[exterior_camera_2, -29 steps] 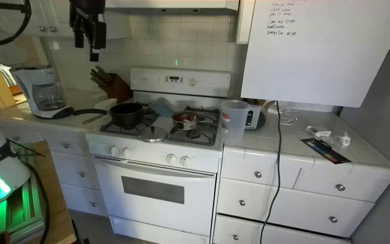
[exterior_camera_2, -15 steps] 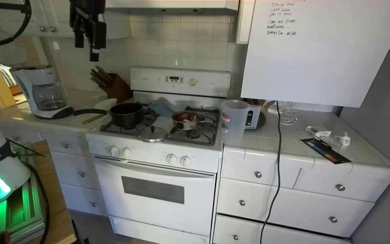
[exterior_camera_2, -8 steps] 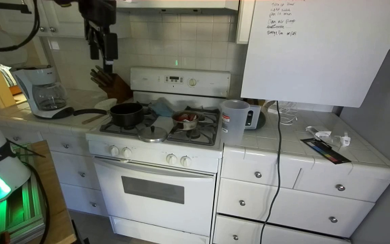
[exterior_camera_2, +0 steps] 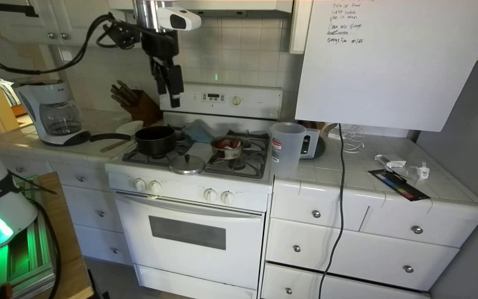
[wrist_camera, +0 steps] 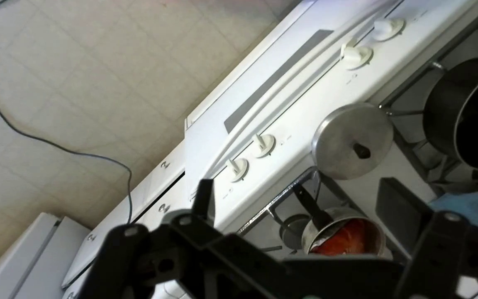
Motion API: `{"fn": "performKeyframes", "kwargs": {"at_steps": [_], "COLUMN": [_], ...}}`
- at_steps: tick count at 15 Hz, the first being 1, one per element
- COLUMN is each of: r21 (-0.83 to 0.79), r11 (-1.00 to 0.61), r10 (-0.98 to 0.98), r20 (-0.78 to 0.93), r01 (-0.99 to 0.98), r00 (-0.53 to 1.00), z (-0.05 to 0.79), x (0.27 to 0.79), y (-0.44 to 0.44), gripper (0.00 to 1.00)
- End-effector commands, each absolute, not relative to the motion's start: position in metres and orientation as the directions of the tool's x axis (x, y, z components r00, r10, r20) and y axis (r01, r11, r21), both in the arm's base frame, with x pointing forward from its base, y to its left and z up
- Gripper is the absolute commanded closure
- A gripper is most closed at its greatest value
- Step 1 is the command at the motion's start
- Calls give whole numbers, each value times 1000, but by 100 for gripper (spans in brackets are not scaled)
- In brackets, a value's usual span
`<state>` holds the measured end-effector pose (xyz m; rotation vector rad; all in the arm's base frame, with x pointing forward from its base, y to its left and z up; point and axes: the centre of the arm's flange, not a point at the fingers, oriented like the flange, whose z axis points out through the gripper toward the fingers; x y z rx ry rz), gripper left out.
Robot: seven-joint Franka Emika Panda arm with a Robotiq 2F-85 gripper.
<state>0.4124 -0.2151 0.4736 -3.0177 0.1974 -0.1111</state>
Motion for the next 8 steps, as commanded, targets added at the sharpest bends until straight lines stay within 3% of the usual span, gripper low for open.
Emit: {"fn": "performKeyframes", "kwargs": {"at_steps": [1, 6, 7, 8], "r21": [-103, -104, -133, -97], "r11": [-969, -971, -981, -977], "r10": [-231, -220, -144, -194], "r20": [82, 34, 4, 37], "r01": [-223, -215, -142, -190], "r00": [969, 975, 990, 980], "z": [451, 412, 411, 412], "x": [466, 520, 521, 502], "y": [-187, -123, -110, -123], "gripper": [0, 0, 0, 0]}}
